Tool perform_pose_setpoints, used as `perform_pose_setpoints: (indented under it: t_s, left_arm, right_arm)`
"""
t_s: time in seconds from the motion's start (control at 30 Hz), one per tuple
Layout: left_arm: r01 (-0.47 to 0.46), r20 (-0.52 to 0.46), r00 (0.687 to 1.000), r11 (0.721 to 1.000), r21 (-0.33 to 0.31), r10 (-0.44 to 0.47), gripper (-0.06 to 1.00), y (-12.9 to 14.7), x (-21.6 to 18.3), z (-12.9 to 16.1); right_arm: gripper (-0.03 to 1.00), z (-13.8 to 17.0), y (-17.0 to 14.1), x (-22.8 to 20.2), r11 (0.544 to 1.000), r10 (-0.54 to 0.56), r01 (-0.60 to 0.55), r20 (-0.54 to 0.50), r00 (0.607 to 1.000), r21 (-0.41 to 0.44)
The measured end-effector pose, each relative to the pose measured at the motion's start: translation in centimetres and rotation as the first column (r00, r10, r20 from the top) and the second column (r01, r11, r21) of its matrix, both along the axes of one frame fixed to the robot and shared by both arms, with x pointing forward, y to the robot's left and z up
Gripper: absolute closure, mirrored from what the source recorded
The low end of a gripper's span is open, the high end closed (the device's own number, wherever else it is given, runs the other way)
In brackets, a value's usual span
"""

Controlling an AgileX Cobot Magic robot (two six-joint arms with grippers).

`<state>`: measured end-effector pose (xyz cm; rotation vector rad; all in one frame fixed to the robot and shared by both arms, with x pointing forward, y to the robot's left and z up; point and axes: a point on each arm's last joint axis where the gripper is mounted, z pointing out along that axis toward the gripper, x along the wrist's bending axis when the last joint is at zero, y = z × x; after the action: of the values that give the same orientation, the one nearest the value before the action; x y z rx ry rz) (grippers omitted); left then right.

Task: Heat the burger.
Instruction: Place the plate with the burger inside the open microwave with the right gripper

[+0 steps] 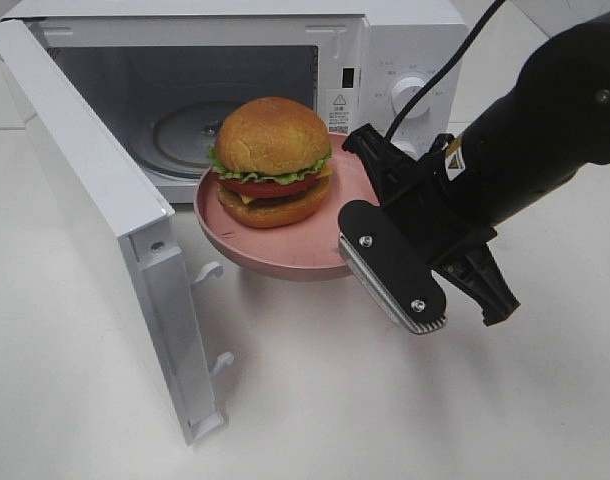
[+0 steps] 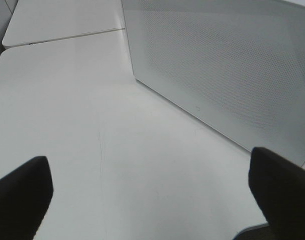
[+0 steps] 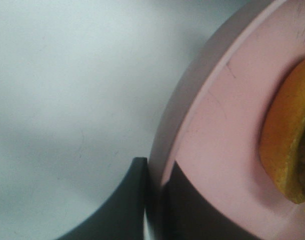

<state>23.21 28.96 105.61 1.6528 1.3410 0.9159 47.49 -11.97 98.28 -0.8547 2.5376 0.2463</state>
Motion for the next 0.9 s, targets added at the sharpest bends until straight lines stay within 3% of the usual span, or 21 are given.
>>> perform_pose_setpoints:
  t_s: [0.9]
  left_arm:
    - [0.000,0.000,1.000,1.000,0.000,0.000,-0.05,0.0,0.0,0.0]
  right_arm:
    - [0.89,-0.8,5.0,4.9,1.000,0.012,-0.013,0.013,1.000,0.021]
